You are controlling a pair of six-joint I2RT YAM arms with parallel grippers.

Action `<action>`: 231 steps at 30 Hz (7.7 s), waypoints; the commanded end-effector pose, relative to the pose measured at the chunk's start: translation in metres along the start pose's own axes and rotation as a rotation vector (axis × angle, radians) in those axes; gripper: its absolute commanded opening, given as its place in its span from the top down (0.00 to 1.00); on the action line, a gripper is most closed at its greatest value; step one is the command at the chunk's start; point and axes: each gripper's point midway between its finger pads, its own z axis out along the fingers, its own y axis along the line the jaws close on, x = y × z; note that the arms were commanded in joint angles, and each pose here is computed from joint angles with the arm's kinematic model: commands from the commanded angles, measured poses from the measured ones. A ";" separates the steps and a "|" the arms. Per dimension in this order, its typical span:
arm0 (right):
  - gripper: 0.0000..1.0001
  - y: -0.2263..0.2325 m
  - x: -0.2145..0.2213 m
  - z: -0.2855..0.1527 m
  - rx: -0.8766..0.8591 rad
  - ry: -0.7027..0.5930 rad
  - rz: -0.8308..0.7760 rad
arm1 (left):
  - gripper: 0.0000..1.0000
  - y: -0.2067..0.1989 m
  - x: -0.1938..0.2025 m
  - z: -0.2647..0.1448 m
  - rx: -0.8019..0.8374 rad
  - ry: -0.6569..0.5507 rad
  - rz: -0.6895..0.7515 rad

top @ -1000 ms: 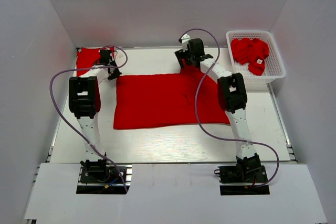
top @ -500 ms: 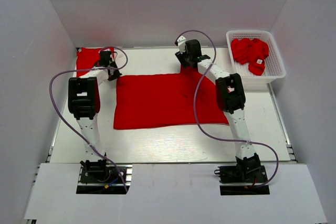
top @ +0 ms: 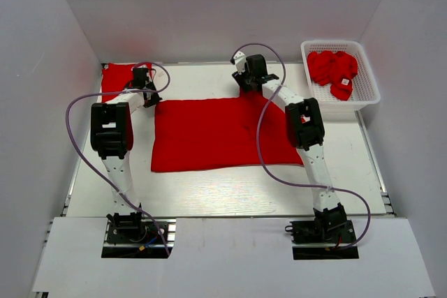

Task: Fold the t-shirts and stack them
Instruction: Grap the side of the flattened tshirt furthest away from the robot with both arms, then fold the other side of the tshirt into a rectangle, then rotate the tshirt 80 degrees

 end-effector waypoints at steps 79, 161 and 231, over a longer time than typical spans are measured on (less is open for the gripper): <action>1.00 0.008 0.087 -0.335 0.230 -0.053 0.500 | 1.00 0.016 -0.011 -0.124 -0.030 -0.146 0.030; 1.00 0.132 0.118 -0.258 -0.215 0.375 0.531 | 0.00 -0.033 0.032 -0.186 0.239 -0.101 0.043; 0.10 0.099 0.044 -0.019 -0.642 0.186 0.998 | 0.00 -0.039 0.367 -0.293 0.475 1.036 -0.112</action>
